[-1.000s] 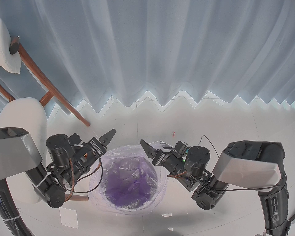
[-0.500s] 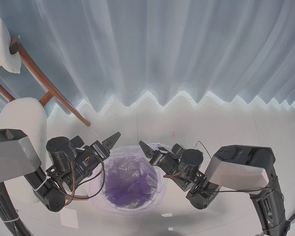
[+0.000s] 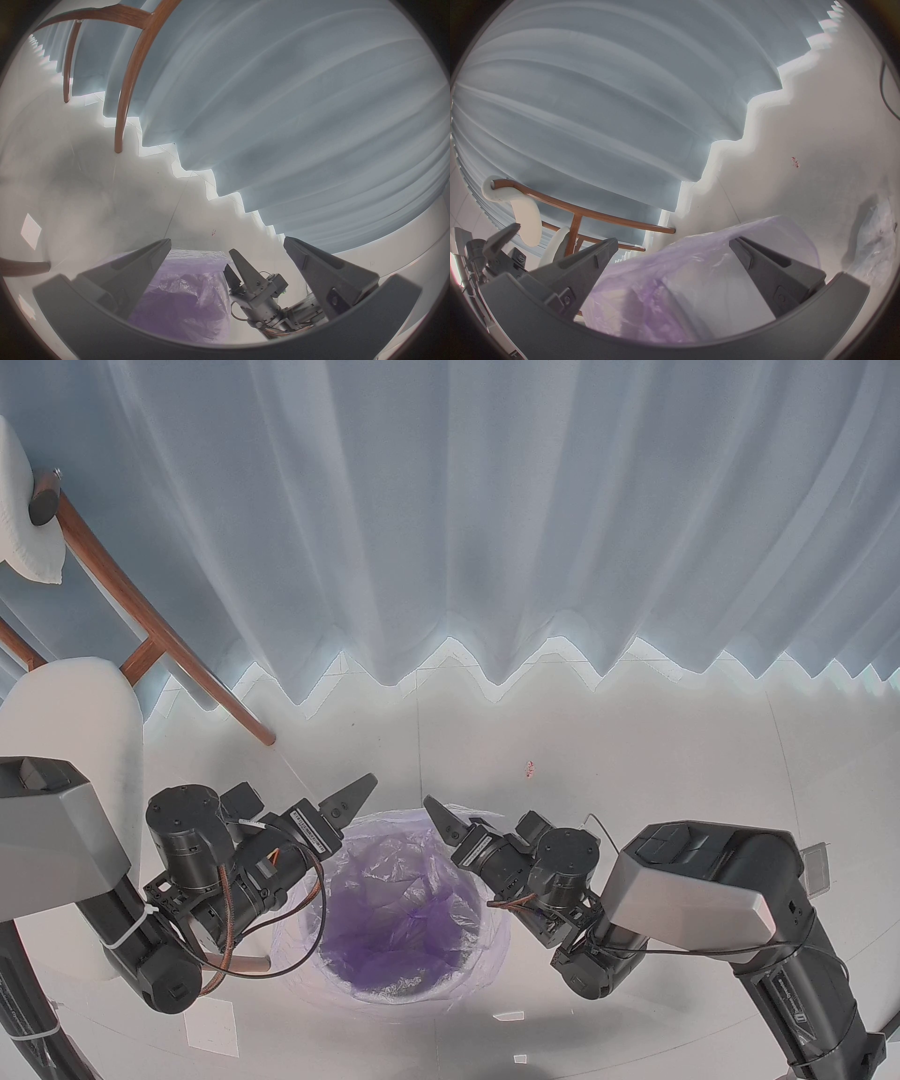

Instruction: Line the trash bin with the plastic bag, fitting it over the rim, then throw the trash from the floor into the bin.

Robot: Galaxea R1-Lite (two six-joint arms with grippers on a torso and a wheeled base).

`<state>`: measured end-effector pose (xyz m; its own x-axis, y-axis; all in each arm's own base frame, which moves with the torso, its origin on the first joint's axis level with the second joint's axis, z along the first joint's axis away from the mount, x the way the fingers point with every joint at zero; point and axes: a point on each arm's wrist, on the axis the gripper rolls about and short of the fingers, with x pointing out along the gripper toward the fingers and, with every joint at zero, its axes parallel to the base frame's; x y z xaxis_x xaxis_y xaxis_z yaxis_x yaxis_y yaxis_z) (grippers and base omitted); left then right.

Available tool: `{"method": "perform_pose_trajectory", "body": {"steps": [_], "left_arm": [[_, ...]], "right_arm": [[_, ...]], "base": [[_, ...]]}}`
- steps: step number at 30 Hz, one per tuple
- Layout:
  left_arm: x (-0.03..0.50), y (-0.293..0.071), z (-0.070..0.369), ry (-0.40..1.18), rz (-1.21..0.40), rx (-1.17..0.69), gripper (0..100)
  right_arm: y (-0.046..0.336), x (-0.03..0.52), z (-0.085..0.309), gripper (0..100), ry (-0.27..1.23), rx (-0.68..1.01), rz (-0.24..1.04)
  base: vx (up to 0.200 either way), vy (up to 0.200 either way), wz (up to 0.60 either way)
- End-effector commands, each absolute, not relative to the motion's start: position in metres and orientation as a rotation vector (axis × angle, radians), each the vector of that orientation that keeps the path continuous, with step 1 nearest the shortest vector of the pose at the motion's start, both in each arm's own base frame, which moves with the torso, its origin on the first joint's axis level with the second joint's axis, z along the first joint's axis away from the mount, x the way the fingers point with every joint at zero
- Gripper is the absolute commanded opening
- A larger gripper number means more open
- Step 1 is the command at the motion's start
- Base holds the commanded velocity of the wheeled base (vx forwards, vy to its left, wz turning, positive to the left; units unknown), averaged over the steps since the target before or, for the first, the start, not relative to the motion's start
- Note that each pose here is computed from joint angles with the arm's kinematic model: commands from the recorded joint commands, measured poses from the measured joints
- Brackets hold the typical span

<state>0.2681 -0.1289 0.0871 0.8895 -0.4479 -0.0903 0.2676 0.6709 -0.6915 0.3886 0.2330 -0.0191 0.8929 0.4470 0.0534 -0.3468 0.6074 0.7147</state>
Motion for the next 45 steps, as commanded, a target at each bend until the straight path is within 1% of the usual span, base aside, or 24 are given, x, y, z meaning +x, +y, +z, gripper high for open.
{"method": "perform_pose_trajectory", "body": {"steps": [1,5,13,16,17,19,24,28,33,36,45], "left_arm": [[0.268,-0.130,0.086,0.268,-0.409,-0.730,100],[0.268,-0.130,0.085,0.271,-0.410,-0.728,100],[0.267,-0.132,0.084,0.276,-0.416,-0.723,100],[0.266,-0.133,0.084,0.276,-0.416,-0.723,100],[0.267,-0.132,0.084,0.275,-0.415,-0.720,100],[0.266,-0.133,0.084,0.275,-0.417,-0.718,100],[0.262,-0.135,0.075,0.319,-0.415,-0.707,100],[0.256,-0.138,0.070,0.347,-0.421,-0.695,100],[0.261,-0.137,0.058,0.379,-0.396,-0.682,100],[0.267,-0.133,0.046,0.397,-0.364,-0.642,100],[0.285,-0.112,0.049,0.342,-0.298,-0.663,100]], "right_arm": [[0.234,0.392,-0.039,100,0.150,0.803,0.454],[0.233,0.395,-0.045,100,0.158,0.826,0.445],[0.231,0.398,-0.041,100,0.142,0.838,0.443],[0.231,0.400,-0.032,100,0.118,0.843,0.449],[0.227,0.402,-0.004,100,0.064,0.862,0.459],[0.223,0.401,0.010,100,0.042,0.866,0.462],[0.212,0.379,0.024,100,0.089,0.844,0.446],[0.209,0.375,0.033,100,0.084,0.845,0.450],[0.209,0.374,0.031,100,0.090,0.842,0.447],[0.210,0.374,0.030,100,0.092,0.841,0.448],[0.210,0.375,0.029,100,0.092,0.841,0.448]], "base": [[0.000,0.000,0.00],[0.000,0.000,0.00],[0.000,0.000,0.00],[0.000,0.000,0.00],[0.000,0.000,0.00],[0.000,0.000,0.00],[0.000,0.000,0.00],[0.000,0.000,0.00],[0.000,0.000,0.00],[0.000,0.000,0.00],[0.000,0.000,0.00]]}}
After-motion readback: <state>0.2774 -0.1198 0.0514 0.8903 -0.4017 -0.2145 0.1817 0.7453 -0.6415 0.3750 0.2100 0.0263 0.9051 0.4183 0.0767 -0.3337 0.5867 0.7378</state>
